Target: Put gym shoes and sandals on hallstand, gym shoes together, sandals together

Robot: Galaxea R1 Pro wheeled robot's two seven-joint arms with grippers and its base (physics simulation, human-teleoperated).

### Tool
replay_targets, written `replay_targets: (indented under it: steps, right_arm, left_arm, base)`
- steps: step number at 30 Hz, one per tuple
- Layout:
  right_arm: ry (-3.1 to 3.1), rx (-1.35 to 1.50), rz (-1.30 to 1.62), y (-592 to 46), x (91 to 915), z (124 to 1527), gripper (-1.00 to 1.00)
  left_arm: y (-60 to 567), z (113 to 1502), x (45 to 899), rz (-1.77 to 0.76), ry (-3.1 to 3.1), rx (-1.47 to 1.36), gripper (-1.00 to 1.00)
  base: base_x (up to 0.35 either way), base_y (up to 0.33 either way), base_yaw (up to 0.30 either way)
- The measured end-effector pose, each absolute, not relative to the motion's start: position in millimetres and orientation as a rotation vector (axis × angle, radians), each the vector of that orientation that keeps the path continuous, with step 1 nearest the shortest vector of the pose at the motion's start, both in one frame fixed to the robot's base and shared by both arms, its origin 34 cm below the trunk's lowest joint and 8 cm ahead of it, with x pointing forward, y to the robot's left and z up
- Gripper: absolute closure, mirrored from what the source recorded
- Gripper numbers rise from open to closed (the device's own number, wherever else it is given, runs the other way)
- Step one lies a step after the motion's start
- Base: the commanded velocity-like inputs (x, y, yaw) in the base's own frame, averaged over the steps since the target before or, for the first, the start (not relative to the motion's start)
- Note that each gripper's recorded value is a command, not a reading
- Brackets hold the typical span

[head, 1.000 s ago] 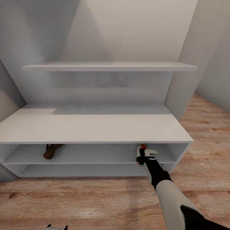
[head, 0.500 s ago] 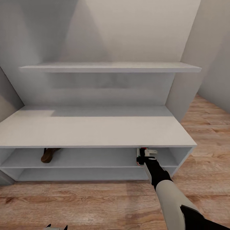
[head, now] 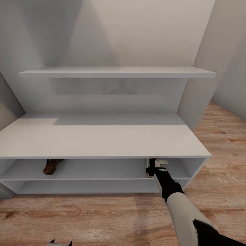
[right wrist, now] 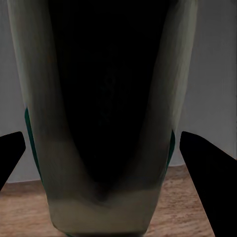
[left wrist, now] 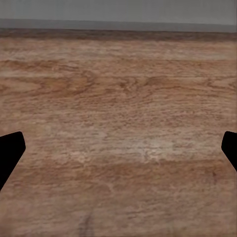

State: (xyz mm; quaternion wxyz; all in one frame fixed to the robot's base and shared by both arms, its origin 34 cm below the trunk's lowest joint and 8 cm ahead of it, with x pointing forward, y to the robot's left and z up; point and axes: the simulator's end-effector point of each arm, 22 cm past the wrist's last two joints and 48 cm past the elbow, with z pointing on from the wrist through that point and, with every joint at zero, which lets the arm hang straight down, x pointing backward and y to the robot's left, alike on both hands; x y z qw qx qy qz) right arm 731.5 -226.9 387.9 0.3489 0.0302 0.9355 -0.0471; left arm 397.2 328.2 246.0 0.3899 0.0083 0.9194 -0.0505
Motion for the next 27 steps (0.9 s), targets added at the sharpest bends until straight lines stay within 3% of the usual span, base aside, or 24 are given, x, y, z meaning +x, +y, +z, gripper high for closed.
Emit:
replay_targets:
  steps: [22,23,27]
  right_arm:
    - [2.424,0.079,-0.123,-227.9,731.6,387.9,1.0]
    - [2.424,0.079,-0.123,-227.9,731.6,387.9,-1.0]
    - [2.424,0.08,-0.124,-228.0,731.7,388.0,-1.0]
  left_arm:
    - [328.2,246.1,397.3,-0.128,2.337,0.021,-1.0]
    - [328.2,246.1,397.5,-0.128,2.336,0.021,-1.0]
    - [328.7,246.2,397.3,-0.127,2.336,0.022,-1.0]
  base:
    - [0.046,0.0,0.0]
    - [0.0,0.0,0.0]
    - [0.0,0.0,0.0]
